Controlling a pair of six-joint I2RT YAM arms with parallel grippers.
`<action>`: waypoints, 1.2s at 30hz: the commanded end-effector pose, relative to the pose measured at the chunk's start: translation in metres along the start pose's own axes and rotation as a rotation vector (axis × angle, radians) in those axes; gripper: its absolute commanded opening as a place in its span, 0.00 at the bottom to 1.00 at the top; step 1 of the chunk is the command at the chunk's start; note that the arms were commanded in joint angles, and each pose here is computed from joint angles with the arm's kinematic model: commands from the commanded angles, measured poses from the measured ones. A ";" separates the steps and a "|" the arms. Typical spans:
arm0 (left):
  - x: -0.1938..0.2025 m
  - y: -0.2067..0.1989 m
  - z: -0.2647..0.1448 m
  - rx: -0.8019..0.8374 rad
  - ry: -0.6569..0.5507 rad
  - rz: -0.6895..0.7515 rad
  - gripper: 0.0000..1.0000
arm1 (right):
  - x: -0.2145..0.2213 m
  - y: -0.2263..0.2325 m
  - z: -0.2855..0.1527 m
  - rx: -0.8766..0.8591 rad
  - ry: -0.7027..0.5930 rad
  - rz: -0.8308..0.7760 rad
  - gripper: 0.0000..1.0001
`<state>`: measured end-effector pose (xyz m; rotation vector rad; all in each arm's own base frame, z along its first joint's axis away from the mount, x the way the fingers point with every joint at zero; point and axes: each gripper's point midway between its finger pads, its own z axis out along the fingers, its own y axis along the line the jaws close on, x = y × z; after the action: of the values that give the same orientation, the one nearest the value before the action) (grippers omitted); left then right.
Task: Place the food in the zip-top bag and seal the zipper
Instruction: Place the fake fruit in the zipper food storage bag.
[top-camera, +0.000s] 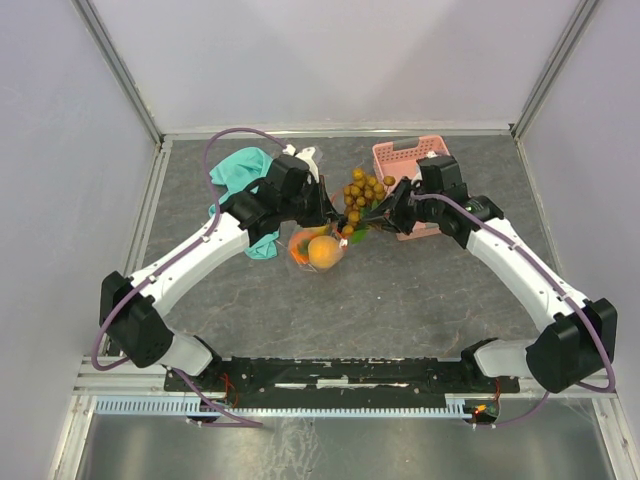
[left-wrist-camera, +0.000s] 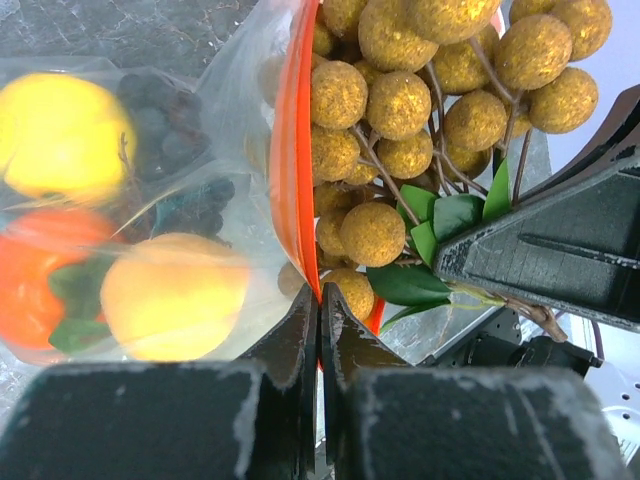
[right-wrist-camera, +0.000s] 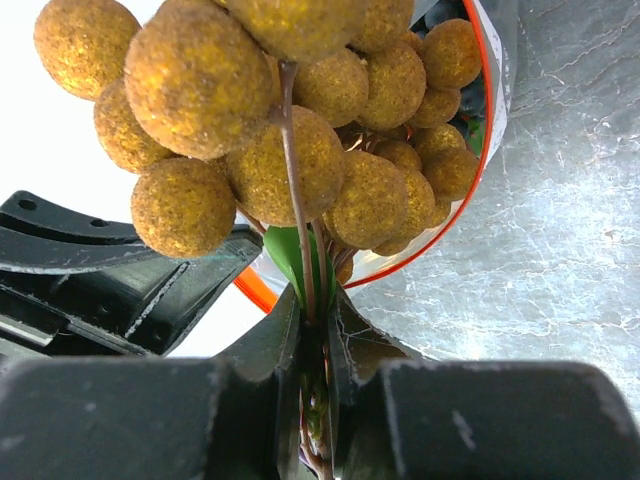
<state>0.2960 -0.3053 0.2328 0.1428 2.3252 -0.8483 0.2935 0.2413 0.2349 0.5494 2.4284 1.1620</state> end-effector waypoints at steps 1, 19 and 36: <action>-0.013 -0.009 0.002 0.026 -0.058 -0.030 0.03 | 0.008 0.013 -0.003 -0.040 0.024 -0.048 0.02; 0.014 0.002 0.004 0.022 0.022 -0.010 0.03 | -0.019 0.039 0.011 -0.058 -0.082 0.005 0.02; 0.015 0.002 0.010 -0.028 0.007 0.045 0.03 | -0.031 0.052 0.010 -0.082 -0.142 0.108 0.03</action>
<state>0.2857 -0.3085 0.2064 0.1580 2.3738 -0.8191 0.3157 0.2588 0.2311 0.7288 2.4036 1.1416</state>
